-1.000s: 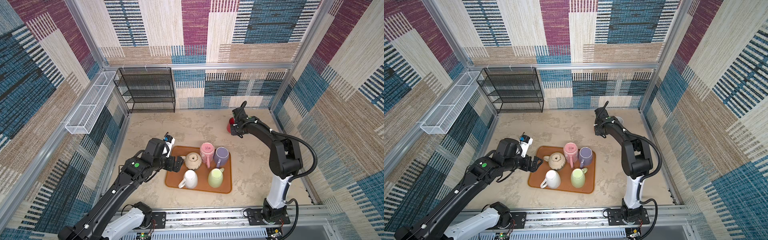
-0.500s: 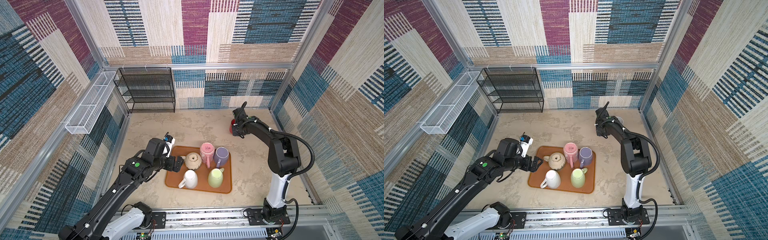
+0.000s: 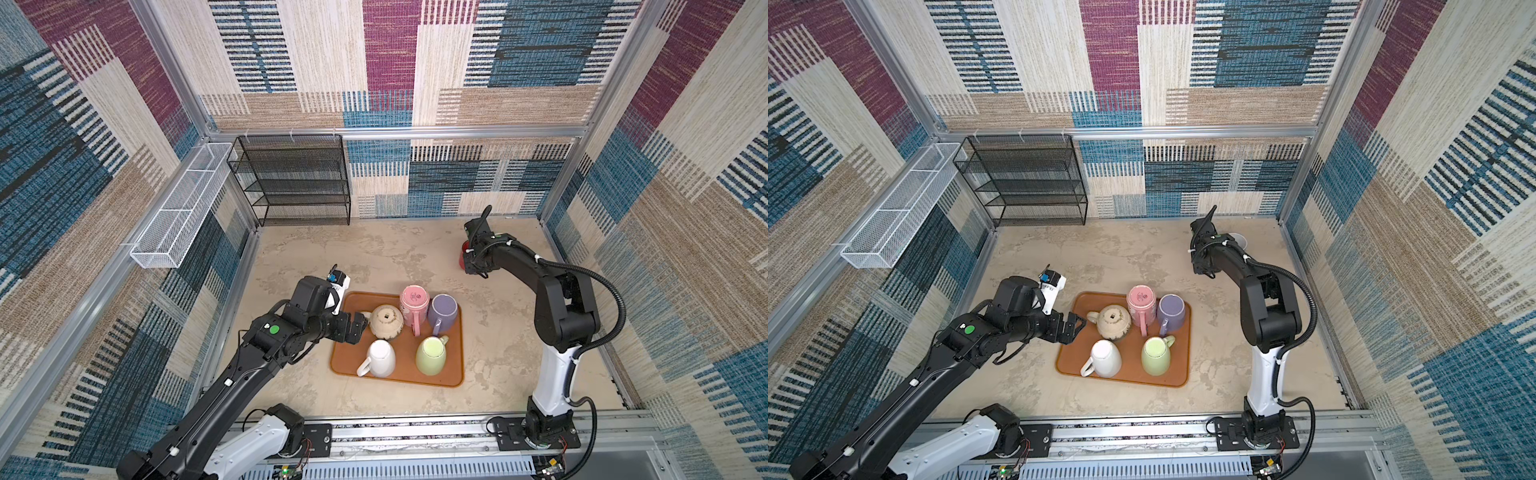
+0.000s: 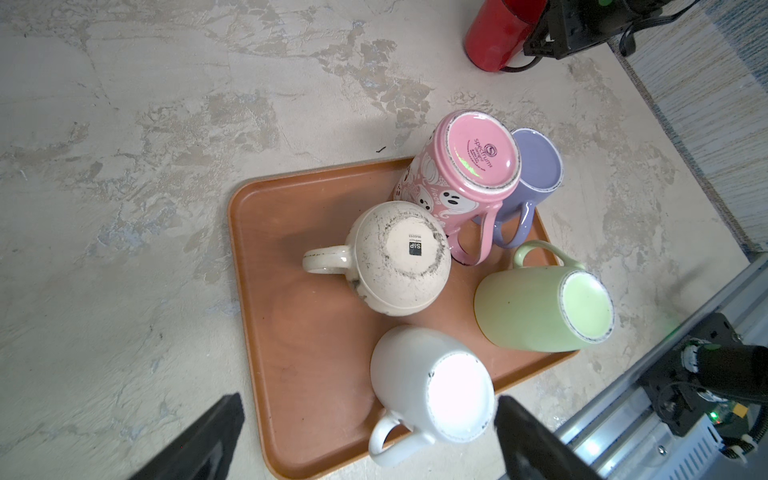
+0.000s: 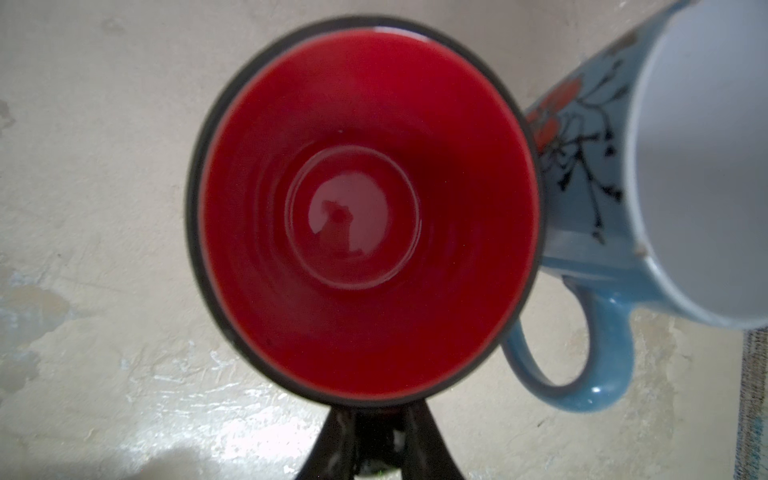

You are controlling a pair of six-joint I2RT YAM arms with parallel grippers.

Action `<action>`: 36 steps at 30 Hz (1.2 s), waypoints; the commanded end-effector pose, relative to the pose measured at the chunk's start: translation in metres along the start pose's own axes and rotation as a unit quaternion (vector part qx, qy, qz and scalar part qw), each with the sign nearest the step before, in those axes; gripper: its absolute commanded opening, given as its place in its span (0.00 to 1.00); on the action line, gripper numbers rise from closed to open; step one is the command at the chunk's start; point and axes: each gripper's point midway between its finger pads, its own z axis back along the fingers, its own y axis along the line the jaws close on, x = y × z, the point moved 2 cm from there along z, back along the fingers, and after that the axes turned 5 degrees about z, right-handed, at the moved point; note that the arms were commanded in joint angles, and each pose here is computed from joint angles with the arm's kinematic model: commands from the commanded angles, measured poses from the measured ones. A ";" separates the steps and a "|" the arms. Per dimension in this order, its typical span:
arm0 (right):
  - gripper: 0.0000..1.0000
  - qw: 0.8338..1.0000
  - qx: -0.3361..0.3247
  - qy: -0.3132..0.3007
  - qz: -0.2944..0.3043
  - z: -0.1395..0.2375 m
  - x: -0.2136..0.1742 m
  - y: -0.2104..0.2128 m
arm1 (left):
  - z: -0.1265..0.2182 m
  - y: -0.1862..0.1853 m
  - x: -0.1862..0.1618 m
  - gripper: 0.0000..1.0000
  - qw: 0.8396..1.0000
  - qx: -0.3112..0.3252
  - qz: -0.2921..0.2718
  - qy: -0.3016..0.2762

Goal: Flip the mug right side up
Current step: 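Lower the red mug beside the light blue mug with the right gripper, then release the red mug with the right gripper while the left gripper nears the white mug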

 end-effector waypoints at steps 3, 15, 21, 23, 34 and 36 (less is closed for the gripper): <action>0.28 1.000 -0.005 -0.014 -0.004 -0.001 0.006 -0.001 | 0.001 0.000 -0.001 0.99 1.000 -0.001 -0.018 -0.001; 0.57 1.000 0.009 -0.028 -0.004 0.014 0.011 0.000 | -0.001 -0.001 0.003 0.99 1.000 -0.001 -0.020 0.003; 0.64 0.997 0.025 -0.077 -0.006 0.049 0.023 0.002 | -0.003 -0.003 0.003 0.93 1.000 -0.001 -0.020 0.021; 0.65 0.994 0.048 -0.103 -0.001 0.066 0.027 0.010 | -0.001 -0.004 0.003 0.91 0.999 -0.003 -0.021 0.027; 0.67 0.960 0.167 -0.221 0.050 0.141 0.004 0.081 | -0.004 -0.003 -0.020 0.70 0.995 0.006 -0.015 0.095; 0.67 0.946 0.207 -0.243 0.051 0.156 -0.004 0.092 | -0.006 -0.005 -0.025 0.68 0.994 0.007 -0.016 0.106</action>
